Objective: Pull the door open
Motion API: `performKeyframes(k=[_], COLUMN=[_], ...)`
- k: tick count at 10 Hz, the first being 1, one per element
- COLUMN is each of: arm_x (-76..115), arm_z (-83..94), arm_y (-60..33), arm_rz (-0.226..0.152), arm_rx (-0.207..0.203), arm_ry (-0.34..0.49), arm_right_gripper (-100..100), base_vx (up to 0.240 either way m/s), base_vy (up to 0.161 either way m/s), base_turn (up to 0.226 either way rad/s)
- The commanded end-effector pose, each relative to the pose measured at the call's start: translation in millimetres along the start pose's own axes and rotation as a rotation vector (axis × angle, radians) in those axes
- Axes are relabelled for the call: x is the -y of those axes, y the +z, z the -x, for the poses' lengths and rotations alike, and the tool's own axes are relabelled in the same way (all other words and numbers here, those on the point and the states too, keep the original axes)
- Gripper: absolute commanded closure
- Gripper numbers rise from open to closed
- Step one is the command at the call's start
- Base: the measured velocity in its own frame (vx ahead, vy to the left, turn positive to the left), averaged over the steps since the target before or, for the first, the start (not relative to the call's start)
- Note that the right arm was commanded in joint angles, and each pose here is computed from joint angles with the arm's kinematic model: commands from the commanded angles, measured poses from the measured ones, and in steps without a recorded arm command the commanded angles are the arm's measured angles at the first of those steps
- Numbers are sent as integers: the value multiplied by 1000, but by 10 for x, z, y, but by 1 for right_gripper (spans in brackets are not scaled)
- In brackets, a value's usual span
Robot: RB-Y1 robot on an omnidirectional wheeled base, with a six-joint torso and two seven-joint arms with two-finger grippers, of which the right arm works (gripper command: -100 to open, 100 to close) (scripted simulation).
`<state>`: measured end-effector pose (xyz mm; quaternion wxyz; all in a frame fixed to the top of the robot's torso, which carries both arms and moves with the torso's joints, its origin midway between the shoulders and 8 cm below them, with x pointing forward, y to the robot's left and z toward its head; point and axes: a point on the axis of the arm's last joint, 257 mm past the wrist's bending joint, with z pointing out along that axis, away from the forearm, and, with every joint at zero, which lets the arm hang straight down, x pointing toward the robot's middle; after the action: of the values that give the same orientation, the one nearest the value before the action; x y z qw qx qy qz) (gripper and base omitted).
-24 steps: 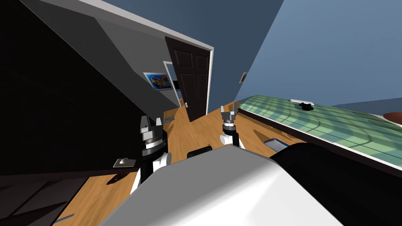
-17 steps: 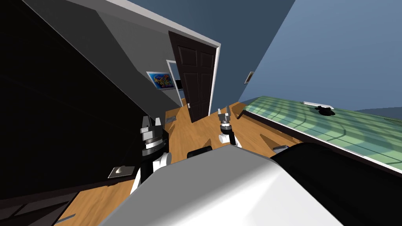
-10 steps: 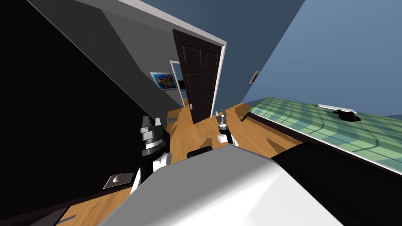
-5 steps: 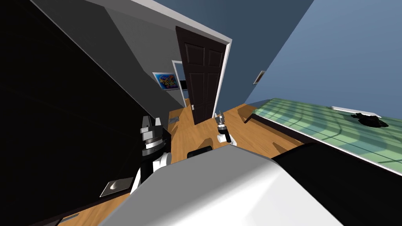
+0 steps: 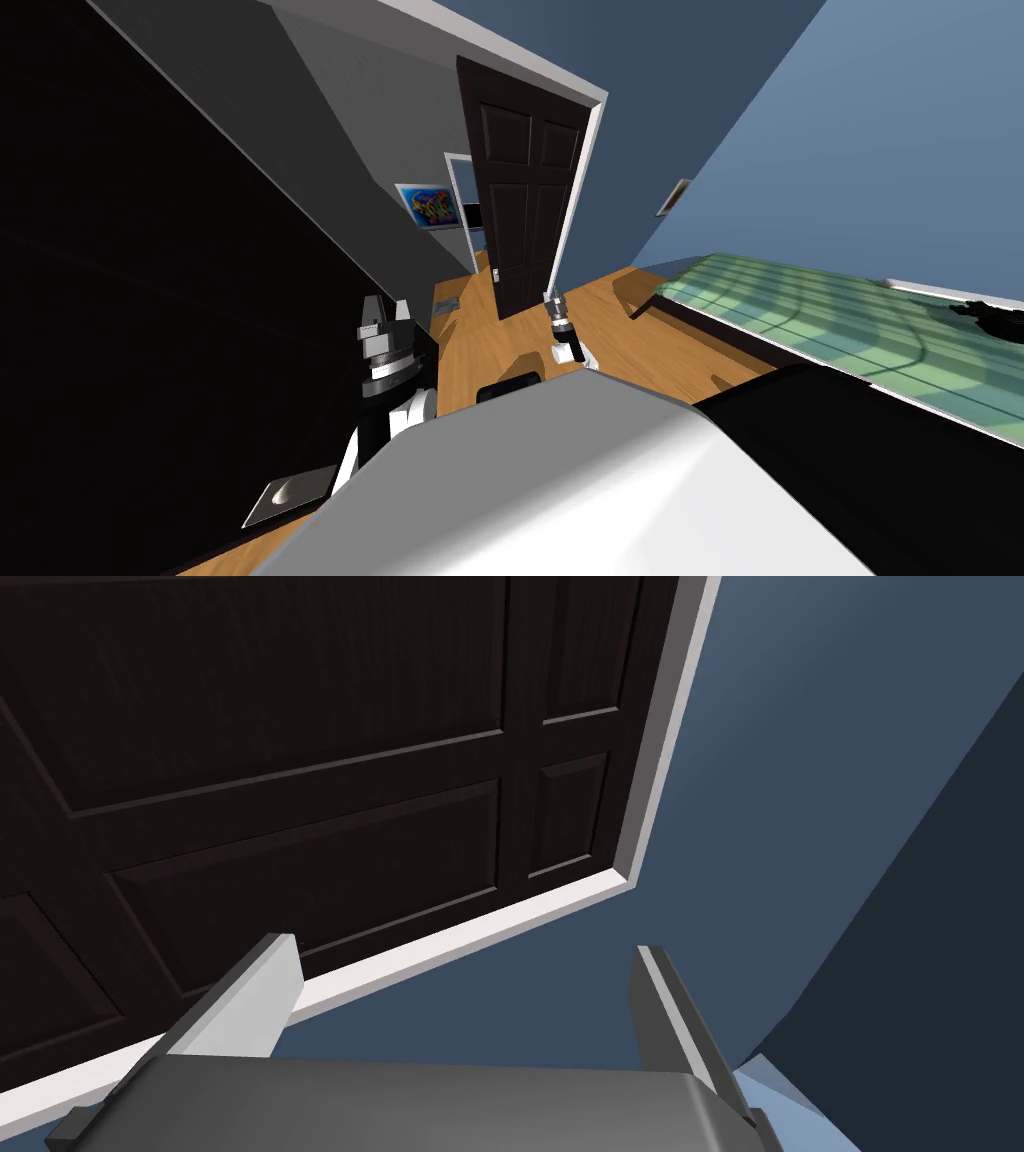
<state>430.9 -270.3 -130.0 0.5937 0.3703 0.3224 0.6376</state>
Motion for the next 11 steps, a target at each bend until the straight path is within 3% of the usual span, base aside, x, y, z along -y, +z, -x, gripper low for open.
performKeyframes(k=[1, 11], arm_x=[138, 933], arm_z=[51, 192], arm_y=[-17, -215], arm_rz=[-24, -176], arm_rx=[-2, -9], arm_ry=[-4, -28], arm_right_gripper=[-100, -100], base_vx=[106, 102], base_vy=[29, 25], base_turn=[59, 63])
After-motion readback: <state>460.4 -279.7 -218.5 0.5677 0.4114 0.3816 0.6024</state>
